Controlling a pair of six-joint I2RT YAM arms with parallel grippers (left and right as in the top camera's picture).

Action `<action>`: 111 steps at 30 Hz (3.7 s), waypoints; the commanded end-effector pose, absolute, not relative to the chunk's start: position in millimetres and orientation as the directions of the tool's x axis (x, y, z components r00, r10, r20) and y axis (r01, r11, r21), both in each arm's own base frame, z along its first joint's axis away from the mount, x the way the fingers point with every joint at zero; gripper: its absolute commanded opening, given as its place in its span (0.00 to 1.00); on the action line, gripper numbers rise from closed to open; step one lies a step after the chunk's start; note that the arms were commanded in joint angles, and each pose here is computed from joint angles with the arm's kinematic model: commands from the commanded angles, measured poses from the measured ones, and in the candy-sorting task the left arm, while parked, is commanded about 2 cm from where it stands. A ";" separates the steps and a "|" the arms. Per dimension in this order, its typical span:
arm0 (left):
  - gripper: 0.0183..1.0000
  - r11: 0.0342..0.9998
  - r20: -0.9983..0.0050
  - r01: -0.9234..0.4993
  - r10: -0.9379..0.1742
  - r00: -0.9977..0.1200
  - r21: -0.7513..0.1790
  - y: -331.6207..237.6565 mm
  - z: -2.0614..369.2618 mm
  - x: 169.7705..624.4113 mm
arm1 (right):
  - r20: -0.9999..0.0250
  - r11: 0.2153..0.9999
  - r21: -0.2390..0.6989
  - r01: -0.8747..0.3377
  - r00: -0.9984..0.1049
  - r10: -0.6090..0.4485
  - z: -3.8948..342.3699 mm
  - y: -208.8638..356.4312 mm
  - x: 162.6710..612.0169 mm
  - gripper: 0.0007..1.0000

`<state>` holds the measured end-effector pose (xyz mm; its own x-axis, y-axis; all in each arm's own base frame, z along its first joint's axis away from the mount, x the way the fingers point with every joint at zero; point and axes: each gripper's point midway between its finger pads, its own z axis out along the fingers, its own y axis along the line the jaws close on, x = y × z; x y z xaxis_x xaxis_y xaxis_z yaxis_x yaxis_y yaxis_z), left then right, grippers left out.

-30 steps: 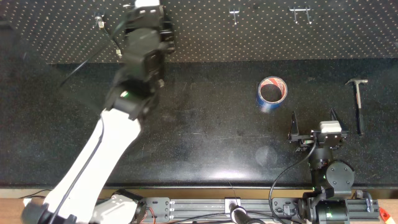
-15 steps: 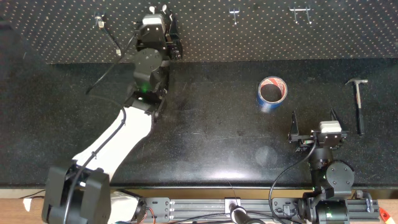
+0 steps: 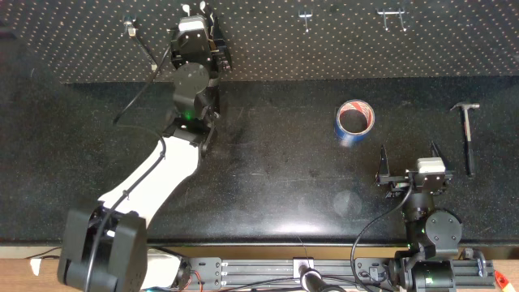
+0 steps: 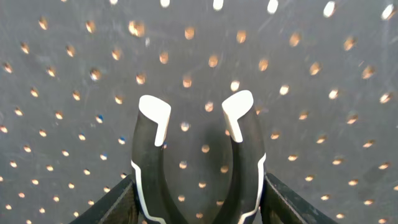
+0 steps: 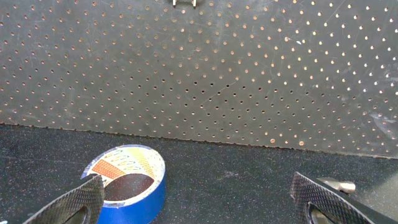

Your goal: Place Tools Onto Pegboard

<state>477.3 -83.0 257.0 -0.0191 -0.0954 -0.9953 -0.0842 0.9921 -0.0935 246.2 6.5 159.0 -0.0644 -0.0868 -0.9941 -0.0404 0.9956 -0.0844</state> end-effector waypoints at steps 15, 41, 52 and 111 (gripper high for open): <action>0.86 0.993 -0.995 -0.094 -0.076 -0.067 -0.070 -83.4 231.7 487.1 | -0.993 0.995 -0.094 -0.046 -0.064 -0.097 157.9 7.1 246.0 0.97; 1.00 0.940 -0.943 -0.170 -0.257 0.212 -0.295 54.6 259.3 248.2 | -0.993 0.995 -0.094 -0.046 -0.064 -0.097 157.9 7.1 246.0 0.97; 1.00 0.983 -0.985 -0.068 -0.173 -0.006 -0.173 15.2 170.6 246.2 | -0.993 0.995 -0.094 -0.046 -0.064 -0.097 157.9 7.1 246.0 0.97; 1.00 0.997 -0.996 0.069 -0.033 -0.080 -0.038 -14.9 155.9 245.5 | -0.433 0.957 0.274 -0.095 -0.901 0.035 142.7 116.1 312.7 0.97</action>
<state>246.1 -11.6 156.6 -0.0793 -0.0466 -0.9958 0.0506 0.9974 -0.0507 310.6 109.8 155.0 -0.8766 0.0132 -0.4810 -0.1341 0.9534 0.2705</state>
